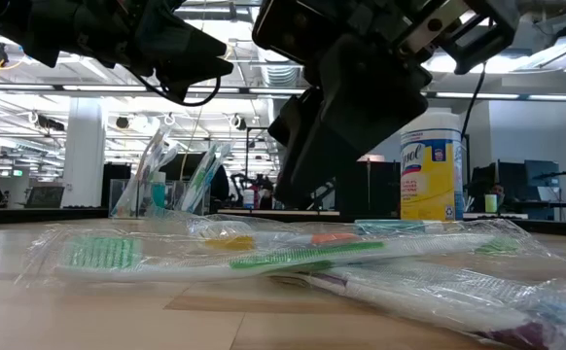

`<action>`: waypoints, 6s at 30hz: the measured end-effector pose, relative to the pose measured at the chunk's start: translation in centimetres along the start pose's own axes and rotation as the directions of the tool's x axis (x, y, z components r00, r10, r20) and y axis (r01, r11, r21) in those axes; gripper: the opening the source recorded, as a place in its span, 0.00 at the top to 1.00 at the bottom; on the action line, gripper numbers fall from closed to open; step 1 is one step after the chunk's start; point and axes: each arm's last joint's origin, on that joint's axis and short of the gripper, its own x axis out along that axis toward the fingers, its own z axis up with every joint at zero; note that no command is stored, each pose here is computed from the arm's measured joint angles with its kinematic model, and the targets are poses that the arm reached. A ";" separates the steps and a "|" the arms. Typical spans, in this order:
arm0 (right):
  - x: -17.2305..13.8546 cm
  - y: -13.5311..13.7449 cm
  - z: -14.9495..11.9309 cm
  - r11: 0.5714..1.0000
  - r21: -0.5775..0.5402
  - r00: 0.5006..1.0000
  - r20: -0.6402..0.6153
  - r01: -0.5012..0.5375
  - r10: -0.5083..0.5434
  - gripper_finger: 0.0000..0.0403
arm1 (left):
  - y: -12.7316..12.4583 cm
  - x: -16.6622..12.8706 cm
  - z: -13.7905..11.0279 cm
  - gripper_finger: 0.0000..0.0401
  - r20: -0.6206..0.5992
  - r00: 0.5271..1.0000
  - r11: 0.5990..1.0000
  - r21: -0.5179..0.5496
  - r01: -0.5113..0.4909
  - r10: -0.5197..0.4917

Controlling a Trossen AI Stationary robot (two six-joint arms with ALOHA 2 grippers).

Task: Pick & Place toothbrushing station
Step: Put the orange toothbrush into the transparent organizer

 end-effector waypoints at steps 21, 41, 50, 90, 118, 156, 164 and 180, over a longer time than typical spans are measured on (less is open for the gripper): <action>0.2 0.2 -0.4 1.000 0.005 1.000 -0.012 -0.004 0.004 0.74 | 0.0 0.0 0.0 0.62 0.000 1.000 1.000 0.000 0.003 -0.003; 0.2 0.2 -0.5 1.000 0.026 1.000 -0.027 -0.005 0.006 0.74 | 0.0 0.0 0.0 0.62 0.000 1.000 1.000 0.000 -0.001 0.001; 0.2 0.1 -0.7 0.999 0.038 0.999 -0.041 0.023 -0.021 0.62 | 0.0 0.0 0.0 0.62 0.000 1.000 1.000 0.000 -0.001 0.001; 0.2 0.5 -1.6 0.995 0.066 0.989 -0.138 0.069 -0.060 0.73 | 0.0 0.0 0.0 0.62 -0.001 1.000 1.000 0.000 0.003 -0.003; -0.8 -0.6 -0.2 0.995 0.016 0.990 -0.095 0.103 -0.101 1.00 | 0.0 0.0 0.0 0.62 0.000 1.000 1.000 0.000 0.000 0.000; -10.7 -0.2 10.7 0.902 -0.179 0.868 0.395 0.393 -0.300 1.00 | 0.4 0.0 0.2 0.62 0.033 0.988 0.987 0.050 -0.151 0.149; -14.3 -0.3 9.1 0.872 -0.104 0.796 0.471 0.478 -0.380 1.00 | 0.4 0.0 0.4 0.62 0.056 0.987 0.987 0.043 -0.156 0.154; -17.1 -2.1 4.6 0.841 0.034 0.611 0.671 0.540 -0.420 1.00 | 0.3 -0.2 1.9 0.62 0.203 0.968 0.982 0.084 -0.167 0.147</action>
